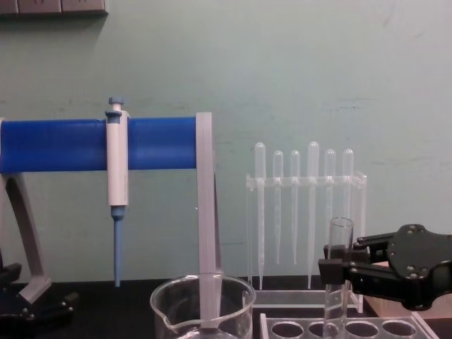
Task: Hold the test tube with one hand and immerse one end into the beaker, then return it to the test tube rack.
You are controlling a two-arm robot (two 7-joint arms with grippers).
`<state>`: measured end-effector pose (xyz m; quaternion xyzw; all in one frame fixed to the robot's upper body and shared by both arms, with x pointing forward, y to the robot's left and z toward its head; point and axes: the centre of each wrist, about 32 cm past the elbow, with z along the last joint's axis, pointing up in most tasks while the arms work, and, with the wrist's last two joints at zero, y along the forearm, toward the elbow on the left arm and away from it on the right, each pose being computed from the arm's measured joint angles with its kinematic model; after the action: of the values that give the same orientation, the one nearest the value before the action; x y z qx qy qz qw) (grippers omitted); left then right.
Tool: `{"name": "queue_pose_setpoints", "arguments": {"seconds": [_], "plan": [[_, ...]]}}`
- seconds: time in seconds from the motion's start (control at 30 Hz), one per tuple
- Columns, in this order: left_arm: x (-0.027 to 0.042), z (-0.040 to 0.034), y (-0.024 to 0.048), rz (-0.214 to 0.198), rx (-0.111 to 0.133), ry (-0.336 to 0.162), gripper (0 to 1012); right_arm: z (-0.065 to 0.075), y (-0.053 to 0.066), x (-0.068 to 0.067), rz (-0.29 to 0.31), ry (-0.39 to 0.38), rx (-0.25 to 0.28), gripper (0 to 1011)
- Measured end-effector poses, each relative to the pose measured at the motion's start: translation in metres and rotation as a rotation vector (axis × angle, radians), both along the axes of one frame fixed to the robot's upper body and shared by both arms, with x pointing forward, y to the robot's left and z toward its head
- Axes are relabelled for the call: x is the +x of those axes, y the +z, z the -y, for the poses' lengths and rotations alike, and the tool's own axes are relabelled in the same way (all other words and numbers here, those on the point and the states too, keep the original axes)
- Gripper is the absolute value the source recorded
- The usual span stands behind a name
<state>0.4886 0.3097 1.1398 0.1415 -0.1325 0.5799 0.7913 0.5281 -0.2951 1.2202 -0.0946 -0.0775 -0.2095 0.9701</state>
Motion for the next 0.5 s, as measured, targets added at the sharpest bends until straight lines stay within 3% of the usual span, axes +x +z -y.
{"name": "queue_pose_setpoints", "arguments": {"seconds": [0.2, 0.5], "plan": [[0.0000, 0.0000, 0.0000, 0.000, 0.000, 0.000, 1000, 0.0001, 0.0003, 0.0002, 0.000, 0.001, 0.002, 243], [0.0000, 0.0000, 0.0000, 0.000, 0.000, 0.000, 1000, 0.0003, 0.0008, 0.0003, -0.002, 0.002, 0.005, 509]]}}
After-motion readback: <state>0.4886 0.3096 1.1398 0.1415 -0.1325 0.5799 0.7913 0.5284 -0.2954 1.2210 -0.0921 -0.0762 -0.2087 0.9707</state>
